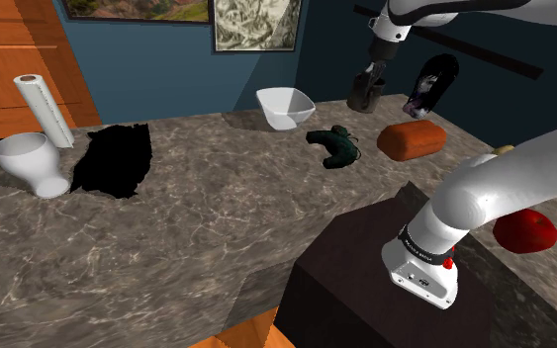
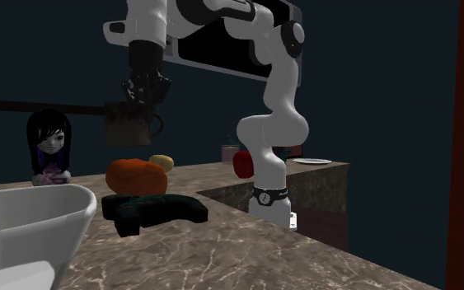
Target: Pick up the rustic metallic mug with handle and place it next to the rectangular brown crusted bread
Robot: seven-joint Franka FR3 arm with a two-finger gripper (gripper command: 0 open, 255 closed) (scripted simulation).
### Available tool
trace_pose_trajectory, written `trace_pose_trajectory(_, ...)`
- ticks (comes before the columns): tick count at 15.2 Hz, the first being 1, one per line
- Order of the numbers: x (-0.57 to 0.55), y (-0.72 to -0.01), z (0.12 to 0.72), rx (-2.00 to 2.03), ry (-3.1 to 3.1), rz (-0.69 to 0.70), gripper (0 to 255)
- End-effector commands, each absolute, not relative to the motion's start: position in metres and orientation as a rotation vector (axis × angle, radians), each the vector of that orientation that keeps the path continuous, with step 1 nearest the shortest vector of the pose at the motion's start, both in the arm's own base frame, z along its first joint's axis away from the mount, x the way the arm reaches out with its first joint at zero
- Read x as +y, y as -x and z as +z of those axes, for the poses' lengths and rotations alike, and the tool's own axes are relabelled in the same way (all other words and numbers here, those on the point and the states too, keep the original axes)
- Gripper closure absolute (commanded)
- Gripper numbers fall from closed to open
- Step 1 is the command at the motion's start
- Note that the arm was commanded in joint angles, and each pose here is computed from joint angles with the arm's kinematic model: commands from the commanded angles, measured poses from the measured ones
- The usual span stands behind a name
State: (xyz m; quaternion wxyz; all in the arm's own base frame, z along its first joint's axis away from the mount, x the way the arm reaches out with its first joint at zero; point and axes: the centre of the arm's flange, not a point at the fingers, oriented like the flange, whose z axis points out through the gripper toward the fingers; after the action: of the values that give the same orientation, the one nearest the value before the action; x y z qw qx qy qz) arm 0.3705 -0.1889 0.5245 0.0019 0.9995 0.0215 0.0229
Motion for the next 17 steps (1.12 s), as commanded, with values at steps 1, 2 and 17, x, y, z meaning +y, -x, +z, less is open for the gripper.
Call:
trace_pose_trajectory(1,-0.214,-0.367,0.525,0.07,-3.136,0.072,255)
trace_pose_trajectory(2,-0.227,-0.364,0.525,0.07,-3.136,0.072,255)
trace_pose_trajectory(17,-0.422,-0.327,0.526,0.07,-3.136,0.072,255)
